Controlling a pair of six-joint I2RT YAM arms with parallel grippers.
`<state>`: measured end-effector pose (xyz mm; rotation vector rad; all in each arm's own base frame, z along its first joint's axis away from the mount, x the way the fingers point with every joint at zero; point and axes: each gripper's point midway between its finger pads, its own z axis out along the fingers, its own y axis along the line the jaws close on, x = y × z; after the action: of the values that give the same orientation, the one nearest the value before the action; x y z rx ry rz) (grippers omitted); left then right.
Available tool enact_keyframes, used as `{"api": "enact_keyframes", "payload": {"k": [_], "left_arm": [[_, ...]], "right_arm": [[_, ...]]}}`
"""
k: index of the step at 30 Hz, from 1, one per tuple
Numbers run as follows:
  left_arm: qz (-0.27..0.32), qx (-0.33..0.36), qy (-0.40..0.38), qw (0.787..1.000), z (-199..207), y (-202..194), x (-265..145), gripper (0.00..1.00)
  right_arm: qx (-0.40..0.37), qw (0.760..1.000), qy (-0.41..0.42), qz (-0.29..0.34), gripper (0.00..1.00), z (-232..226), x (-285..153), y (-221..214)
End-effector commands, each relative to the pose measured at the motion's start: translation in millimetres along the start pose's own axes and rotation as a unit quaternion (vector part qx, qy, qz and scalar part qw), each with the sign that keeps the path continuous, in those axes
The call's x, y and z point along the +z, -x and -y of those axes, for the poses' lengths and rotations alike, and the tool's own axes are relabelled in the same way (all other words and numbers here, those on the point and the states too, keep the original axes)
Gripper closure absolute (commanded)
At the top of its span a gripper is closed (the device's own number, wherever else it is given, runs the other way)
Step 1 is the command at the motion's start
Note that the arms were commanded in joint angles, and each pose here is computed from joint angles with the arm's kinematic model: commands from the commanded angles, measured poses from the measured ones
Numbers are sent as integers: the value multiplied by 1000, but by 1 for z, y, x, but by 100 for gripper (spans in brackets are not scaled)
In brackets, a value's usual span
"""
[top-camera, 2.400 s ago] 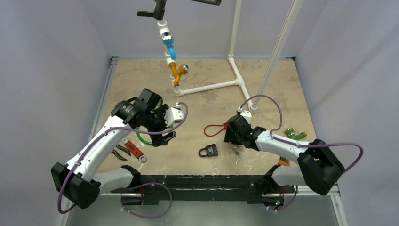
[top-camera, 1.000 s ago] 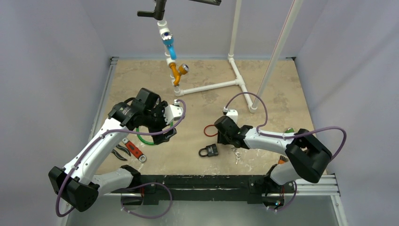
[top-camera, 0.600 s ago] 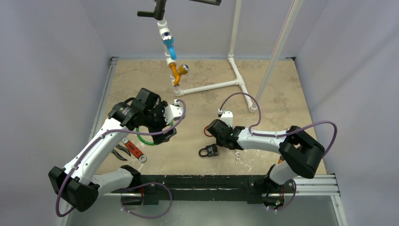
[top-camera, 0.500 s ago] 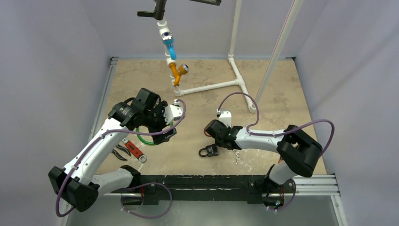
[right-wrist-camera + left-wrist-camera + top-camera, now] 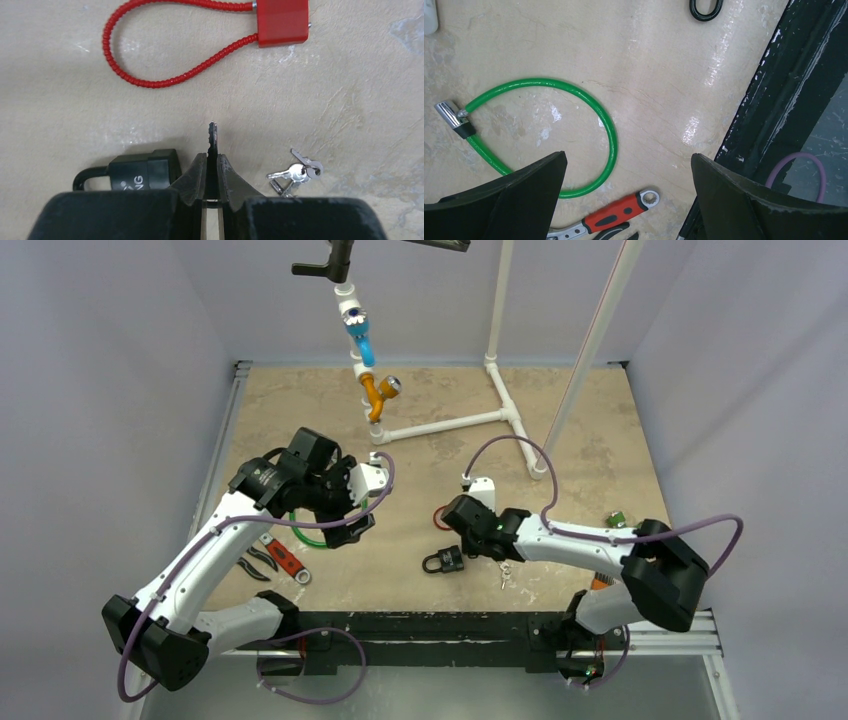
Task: Unlock with the key
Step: Pick up the key from the center of the board.
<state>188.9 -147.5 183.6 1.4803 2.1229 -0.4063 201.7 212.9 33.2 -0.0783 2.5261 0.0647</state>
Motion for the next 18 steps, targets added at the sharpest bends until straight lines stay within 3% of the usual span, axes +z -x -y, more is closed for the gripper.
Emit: {"api": "enact_keyframes", "payload": {"k": [1, 6, 10, 11, 14, 18], "left_arm": [[36, 25, -22, 999, 10, 17, -11, 4], [59, 73, -48, 994, 17, 29, -18, 7], [100, 217, -37, 970, 22, 34, -32, 7], [120, 274, -14, 954, 19, 38, -33, 7], [206, 419, 94, 879, 4, 76, -46, 5], [273, 503, 132, 809, 17, 97, -53, 4]], "right_arm": [[-14, 998, 47, 41, 100, -17, -35, 38], [-30, 984, 157, 80, 100, -50, -80, 73], [-41, 961, 254, 98, 100, -77, -117, 90], [-42, 954, 278, 99, 100, -84, -126, 93], [-45, 934, 342, 97, 100, -102, -150, 97], [-58, 914, 390, 95, 100, -118, -170, 101]]}}
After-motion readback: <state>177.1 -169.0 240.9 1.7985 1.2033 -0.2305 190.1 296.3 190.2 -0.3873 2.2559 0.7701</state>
